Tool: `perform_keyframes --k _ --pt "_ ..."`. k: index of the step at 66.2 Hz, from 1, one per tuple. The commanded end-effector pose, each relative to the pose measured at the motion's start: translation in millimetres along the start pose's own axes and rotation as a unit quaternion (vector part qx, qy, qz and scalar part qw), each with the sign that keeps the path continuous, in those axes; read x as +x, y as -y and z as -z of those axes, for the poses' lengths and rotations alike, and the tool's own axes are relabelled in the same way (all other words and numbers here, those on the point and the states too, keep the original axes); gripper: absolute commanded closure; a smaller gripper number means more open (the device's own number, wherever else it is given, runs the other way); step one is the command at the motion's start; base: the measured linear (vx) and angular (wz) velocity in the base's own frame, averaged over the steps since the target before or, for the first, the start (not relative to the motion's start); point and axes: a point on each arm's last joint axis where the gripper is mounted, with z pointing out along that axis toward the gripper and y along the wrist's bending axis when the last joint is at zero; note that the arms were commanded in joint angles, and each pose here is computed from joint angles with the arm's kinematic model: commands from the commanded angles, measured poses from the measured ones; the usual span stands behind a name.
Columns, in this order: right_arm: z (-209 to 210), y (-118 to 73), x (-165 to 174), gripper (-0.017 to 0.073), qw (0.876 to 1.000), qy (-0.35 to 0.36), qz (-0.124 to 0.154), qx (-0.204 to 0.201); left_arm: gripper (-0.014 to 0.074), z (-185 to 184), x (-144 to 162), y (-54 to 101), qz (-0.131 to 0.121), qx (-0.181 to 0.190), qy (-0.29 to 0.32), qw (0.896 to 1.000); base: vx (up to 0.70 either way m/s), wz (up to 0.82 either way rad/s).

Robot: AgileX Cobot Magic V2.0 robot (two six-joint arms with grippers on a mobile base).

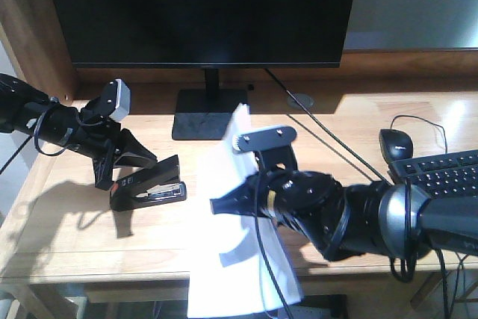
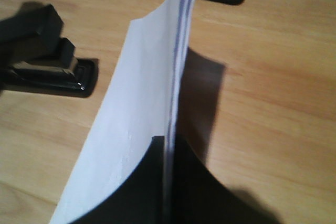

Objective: Grab stapler and paper to desk for stapling
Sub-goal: 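Bring the white paper with the right gripper down beside the stapler, then lay the paper flat on the desk next to the stapler with the right gripper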

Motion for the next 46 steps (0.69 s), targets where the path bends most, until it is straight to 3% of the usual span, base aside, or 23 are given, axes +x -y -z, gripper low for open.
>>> perform_keyframes --k 1,21,46 --pt "13 -2.8 -31 0.0561 0.998 0.06 0.019 -0.002 0.06 17 -29 1.9 -0.017 -0.017 0.037 0.999 0.0 0.0" --pt "0 -14.3 -40 0.0561 0.998 0.054 0.016 -0.033 0.06 17 -29 1.9 -0.017 -0.017 0.037 0.999 0.0 0.0" --pt "0 -16.3 -43 0.0561 0.998 0.058 0.006 -0.035 0.06 17 -29 1.9 -0.017 -0.017 0.037 0.999 0.0 0.0"
